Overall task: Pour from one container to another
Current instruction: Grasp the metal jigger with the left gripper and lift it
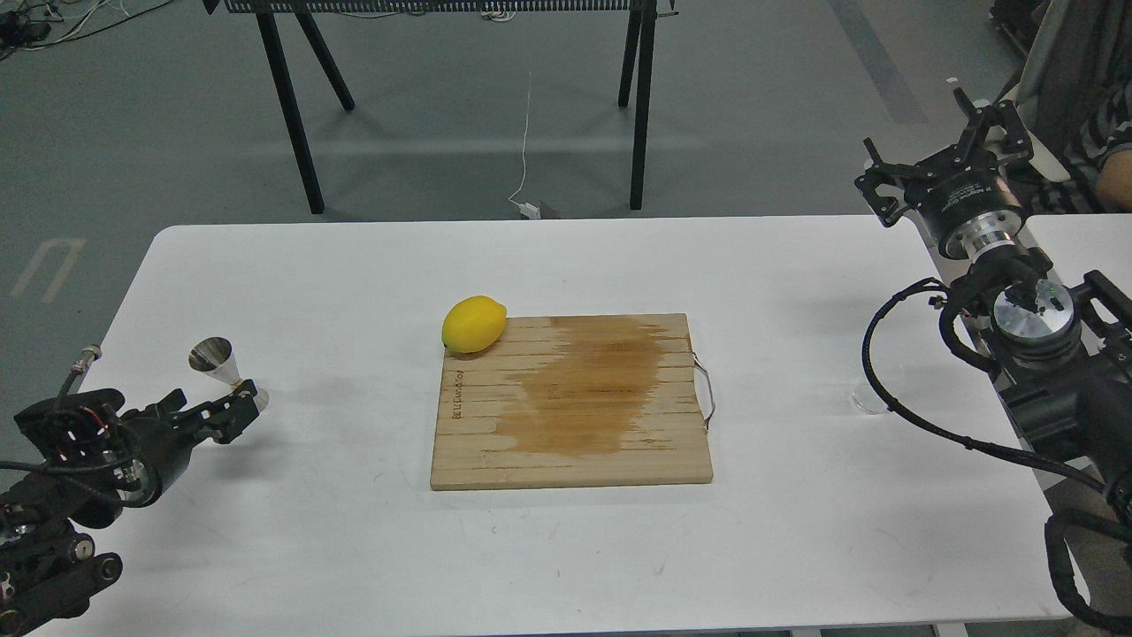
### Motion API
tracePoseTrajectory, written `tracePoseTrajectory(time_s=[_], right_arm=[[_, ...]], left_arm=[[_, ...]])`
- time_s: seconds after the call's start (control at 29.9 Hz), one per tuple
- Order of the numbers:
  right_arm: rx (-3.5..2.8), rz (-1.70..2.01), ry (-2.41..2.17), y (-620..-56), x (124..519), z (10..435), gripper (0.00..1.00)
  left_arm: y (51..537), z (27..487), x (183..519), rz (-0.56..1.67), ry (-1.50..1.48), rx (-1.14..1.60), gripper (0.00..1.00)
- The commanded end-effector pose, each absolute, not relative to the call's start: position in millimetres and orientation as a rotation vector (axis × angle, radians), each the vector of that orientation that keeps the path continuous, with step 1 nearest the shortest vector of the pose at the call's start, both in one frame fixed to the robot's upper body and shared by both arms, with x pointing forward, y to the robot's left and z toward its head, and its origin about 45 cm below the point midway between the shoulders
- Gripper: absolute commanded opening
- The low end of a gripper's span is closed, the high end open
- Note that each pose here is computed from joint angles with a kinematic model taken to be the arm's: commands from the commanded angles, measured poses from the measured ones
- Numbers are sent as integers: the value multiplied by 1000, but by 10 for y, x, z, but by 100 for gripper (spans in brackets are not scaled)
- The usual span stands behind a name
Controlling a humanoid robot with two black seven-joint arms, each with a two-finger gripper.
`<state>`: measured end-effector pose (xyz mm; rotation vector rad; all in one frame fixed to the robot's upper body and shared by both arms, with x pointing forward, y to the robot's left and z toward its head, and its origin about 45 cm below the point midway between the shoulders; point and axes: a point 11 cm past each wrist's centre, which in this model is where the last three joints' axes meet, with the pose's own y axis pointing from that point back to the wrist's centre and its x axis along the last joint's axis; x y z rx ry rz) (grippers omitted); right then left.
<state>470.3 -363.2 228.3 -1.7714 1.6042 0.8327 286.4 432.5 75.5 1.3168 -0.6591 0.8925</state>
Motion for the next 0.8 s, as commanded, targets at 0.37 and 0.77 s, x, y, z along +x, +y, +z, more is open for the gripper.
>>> tracePoseTrajectory(time_s=[0.37,0.77], right_arm=[[-1771,833,1604,-3626,4708,2286,99],[-1755,828,1631,-3709,4723,2276,99]], left_arm=[[4353,703,3043,938,-663,1344,97],[4305,669,3137,952,-663,1347,83]])
